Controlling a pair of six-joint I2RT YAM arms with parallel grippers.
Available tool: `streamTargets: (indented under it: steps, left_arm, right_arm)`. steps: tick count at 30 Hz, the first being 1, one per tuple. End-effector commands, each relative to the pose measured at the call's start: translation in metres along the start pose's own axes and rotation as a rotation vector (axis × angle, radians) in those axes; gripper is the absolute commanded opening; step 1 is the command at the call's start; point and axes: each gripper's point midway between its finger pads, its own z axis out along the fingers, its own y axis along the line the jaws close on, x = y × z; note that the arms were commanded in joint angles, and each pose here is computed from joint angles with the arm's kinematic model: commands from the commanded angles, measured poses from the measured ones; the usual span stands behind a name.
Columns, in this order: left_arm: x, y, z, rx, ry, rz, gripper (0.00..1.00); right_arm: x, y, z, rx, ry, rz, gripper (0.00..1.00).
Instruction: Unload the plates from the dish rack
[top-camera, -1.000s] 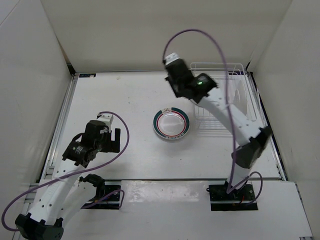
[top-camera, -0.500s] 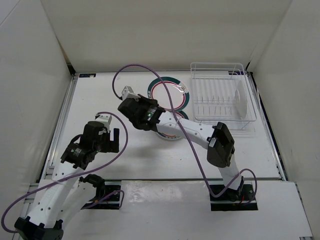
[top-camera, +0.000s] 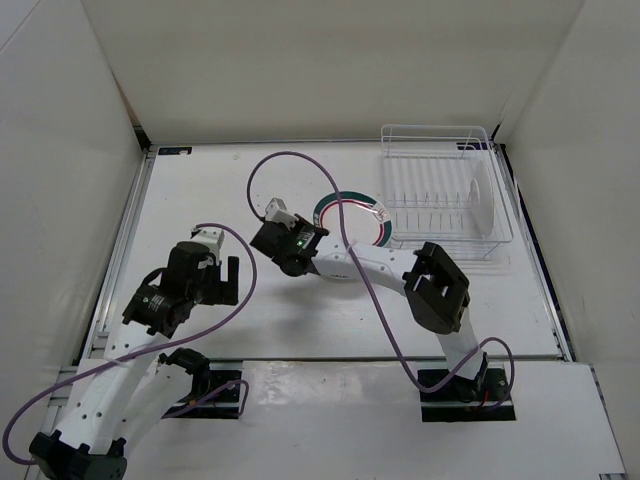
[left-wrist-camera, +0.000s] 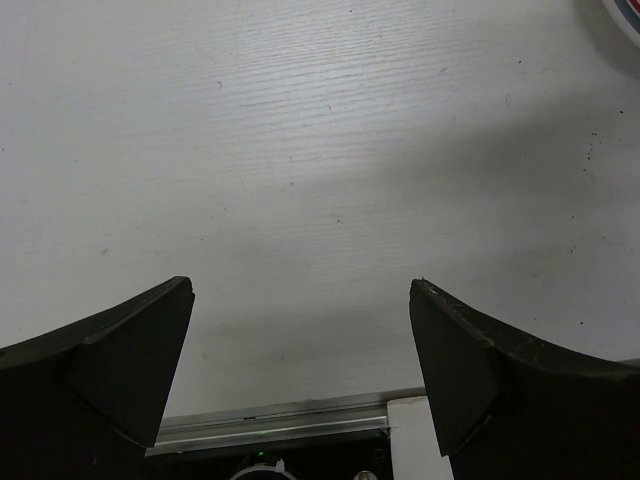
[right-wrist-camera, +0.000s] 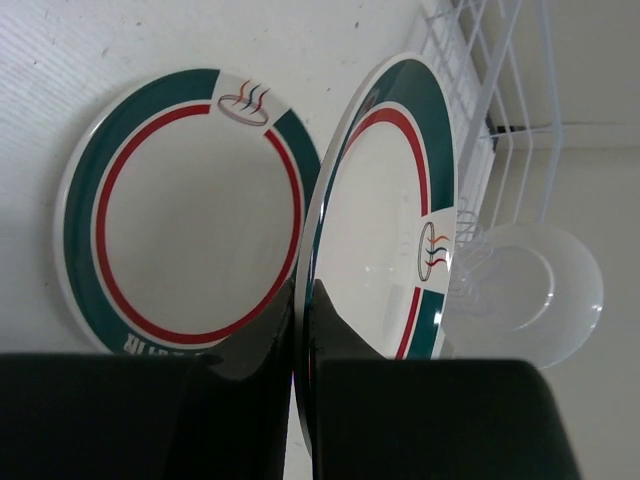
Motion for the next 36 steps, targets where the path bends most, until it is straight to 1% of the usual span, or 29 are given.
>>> streamTargets:
  steps: [1, 8, 21, 31, 34, 36]
  left_arm:
    - [-0.009, -0.002, -0.006, 0.01, -0.024, -0.011, 1.0]
    - [-0.009, -0.003, -0.005, 0.014, -0.022, -0.011, 1.0]
    - [-0.008, -0.003, -0.005, 0.015, -0.02, -0.011, 1.0]
    - [-0.008, -0.004, -0.005, 0.017, -0.018, -0.011, 1.0]
    - [-0.007, -0.004, -0.005, 0.017, -0.012, -0.01, 1.0]
    - [-0.007, -0.003, -0.004, 0.016, -0.014, -0.01, 1.0]
  right_arm:
    - [0.014, 0.014, 0.003, -0.023, 0.038, 0.058, 0.0]
    - [0.027, 0.047, 0.018, -0.069, 0.076, 0.057, 0.0]
    - [0.002, 0.061, 0.026, -0.081, 0.043, 0.052, 0.0]
    - [0.008, 0.073, 0.032, -0.092, 0.058, 0.053, 0.0]
    - [0.009, 0.074, 0.033, -0.098, 0.063, 0.056, 0.07]
    - [0.01, 0.075, 0.031, -0.1, 0.064, 0.056, 0.14]
